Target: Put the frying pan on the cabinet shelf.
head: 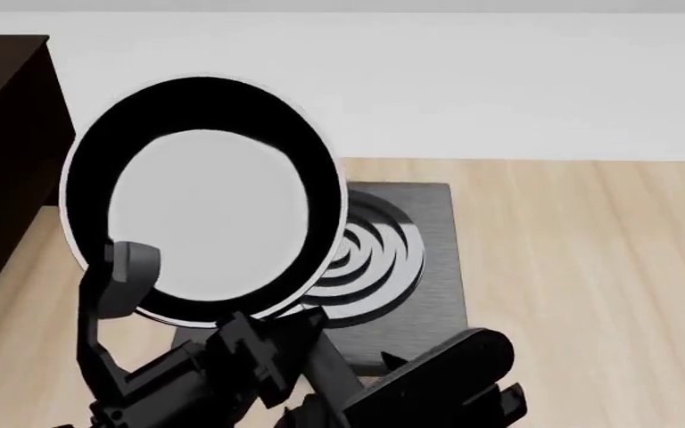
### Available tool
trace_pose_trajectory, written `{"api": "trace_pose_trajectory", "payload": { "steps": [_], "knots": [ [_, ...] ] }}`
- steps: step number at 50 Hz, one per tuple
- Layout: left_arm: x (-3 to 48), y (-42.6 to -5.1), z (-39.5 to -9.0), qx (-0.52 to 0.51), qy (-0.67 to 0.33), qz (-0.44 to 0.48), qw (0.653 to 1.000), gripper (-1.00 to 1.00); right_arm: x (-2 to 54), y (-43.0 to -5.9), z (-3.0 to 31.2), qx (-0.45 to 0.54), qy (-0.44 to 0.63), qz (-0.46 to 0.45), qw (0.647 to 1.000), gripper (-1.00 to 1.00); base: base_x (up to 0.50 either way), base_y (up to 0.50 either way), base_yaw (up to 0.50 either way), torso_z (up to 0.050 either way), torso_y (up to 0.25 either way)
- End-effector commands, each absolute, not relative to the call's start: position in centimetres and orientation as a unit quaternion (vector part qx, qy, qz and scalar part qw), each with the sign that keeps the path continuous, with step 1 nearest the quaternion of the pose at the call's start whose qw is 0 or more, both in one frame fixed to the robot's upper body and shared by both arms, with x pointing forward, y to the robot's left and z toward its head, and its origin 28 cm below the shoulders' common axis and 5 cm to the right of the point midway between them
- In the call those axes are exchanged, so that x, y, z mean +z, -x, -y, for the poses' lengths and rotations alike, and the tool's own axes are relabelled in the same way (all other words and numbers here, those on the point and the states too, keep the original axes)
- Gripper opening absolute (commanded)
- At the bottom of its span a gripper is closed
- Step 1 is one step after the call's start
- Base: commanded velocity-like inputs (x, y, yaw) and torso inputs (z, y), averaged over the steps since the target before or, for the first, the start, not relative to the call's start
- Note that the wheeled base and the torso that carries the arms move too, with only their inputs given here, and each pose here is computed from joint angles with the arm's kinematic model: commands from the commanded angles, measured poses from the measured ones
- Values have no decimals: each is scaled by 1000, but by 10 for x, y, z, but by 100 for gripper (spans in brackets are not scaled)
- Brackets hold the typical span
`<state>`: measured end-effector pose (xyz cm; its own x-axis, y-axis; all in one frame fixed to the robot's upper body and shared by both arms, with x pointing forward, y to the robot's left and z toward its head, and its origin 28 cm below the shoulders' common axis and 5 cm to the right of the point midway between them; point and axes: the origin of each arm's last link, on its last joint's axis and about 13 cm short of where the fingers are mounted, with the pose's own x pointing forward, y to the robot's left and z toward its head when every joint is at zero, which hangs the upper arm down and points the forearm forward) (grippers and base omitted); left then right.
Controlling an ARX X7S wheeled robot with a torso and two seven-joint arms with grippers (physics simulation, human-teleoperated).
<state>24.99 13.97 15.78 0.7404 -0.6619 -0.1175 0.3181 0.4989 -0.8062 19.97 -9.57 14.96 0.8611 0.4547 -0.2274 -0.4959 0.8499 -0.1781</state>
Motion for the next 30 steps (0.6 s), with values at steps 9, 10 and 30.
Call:
{"api": "trace_pose_trajectory", "payload": {
  "steps": [9,10,30],
  "knots": [
    [186,-269,-152,-281,429,-145,846,-100,155,-196,95,246,115,-76,959,100,0,0,0,1,2],
    [188,-271,-153,-279,429,-142,847,-100,154,-196,95,247,112,-77,959,100,0,0,0,0,0],
    [223,-322,-197,-200,467,-76,858,-100,150,-181,97,245,73,-73,964,100,0,0,0,1,2]
  ]
}}
